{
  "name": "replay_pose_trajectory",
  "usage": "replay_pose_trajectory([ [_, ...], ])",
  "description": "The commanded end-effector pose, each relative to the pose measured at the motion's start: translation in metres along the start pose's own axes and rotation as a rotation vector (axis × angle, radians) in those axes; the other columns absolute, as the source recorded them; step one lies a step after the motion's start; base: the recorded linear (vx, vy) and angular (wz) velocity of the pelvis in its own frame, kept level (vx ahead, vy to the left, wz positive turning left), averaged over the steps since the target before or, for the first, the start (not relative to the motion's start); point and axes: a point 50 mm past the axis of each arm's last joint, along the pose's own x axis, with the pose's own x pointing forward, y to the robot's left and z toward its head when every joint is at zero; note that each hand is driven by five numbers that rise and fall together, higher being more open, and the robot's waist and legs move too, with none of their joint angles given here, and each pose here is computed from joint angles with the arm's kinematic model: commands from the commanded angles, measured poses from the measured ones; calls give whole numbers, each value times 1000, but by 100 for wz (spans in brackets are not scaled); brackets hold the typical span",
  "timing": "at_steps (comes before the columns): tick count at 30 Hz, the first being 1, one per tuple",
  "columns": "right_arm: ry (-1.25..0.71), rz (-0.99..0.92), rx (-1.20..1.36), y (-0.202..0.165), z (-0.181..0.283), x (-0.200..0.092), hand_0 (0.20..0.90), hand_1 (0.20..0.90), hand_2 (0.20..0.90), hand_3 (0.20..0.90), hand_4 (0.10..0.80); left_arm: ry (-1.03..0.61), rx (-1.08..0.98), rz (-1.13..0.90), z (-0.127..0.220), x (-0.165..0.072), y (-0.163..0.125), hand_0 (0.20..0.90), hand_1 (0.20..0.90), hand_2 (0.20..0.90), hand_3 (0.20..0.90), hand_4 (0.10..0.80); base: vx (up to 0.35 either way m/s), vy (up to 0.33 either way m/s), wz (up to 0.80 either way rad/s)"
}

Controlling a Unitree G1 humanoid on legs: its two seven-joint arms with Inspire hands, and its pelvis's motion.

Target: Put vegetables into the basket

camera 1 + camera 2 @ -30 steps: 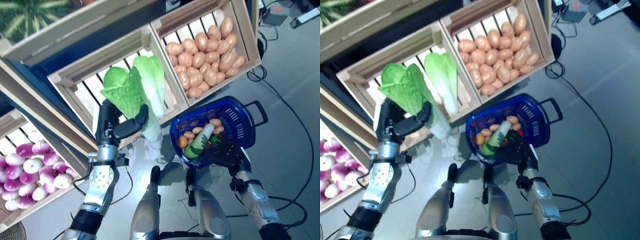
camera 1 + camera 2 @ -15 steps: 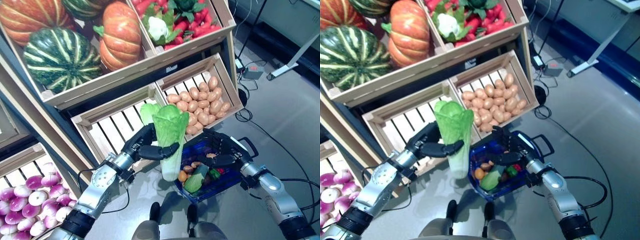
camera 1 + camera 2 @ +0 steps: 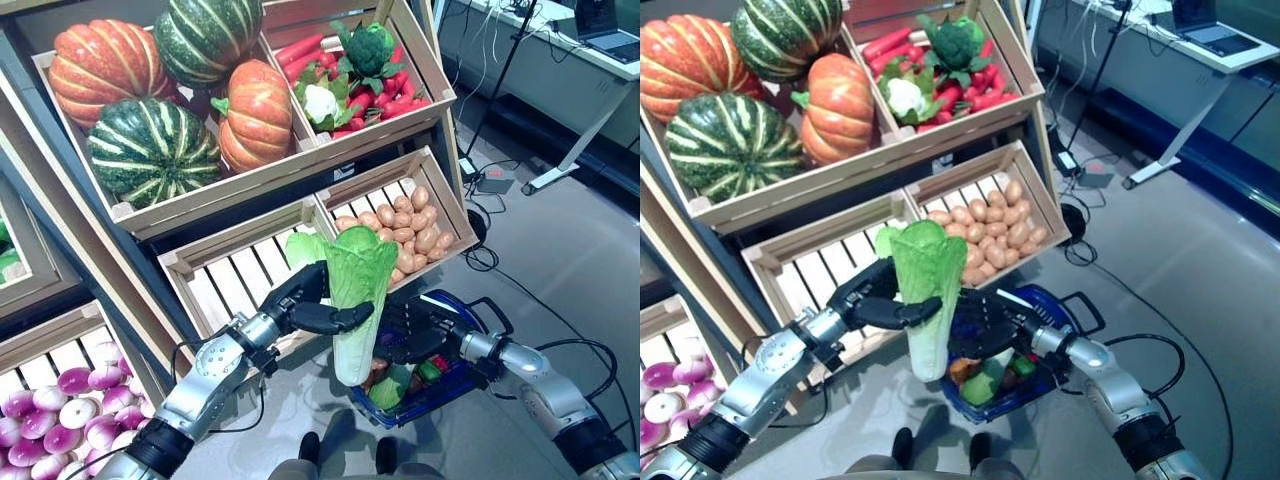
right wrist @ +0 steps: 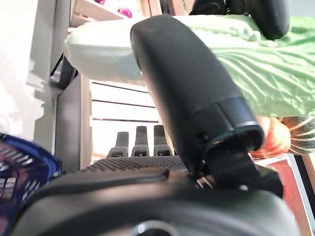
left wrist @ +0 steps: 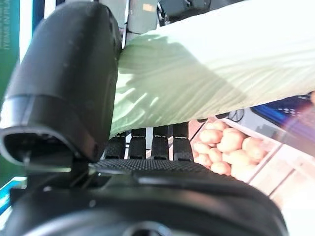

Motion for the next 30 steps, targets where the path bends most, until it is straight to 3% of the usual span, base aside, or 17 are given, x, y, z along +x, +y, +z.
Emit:
replay_pose_trajectory([
  [1,-102,263,33,27,27,18,900,900,900,900,800,-443,-46,-61,69,27,-12,300,300,300,300,400,0,0,0],
  [21,-57,513,364,51,7,25,900,900,900,900,800,-713,-246,-96,96,22,-13,300,300,300,300,400,0,0,0],
  [30,-78,730,468,73,7,27,900,900,900,900,800,-682,-344,-144,88,25,-20,300,300,300,300,400,0,0,0],
])
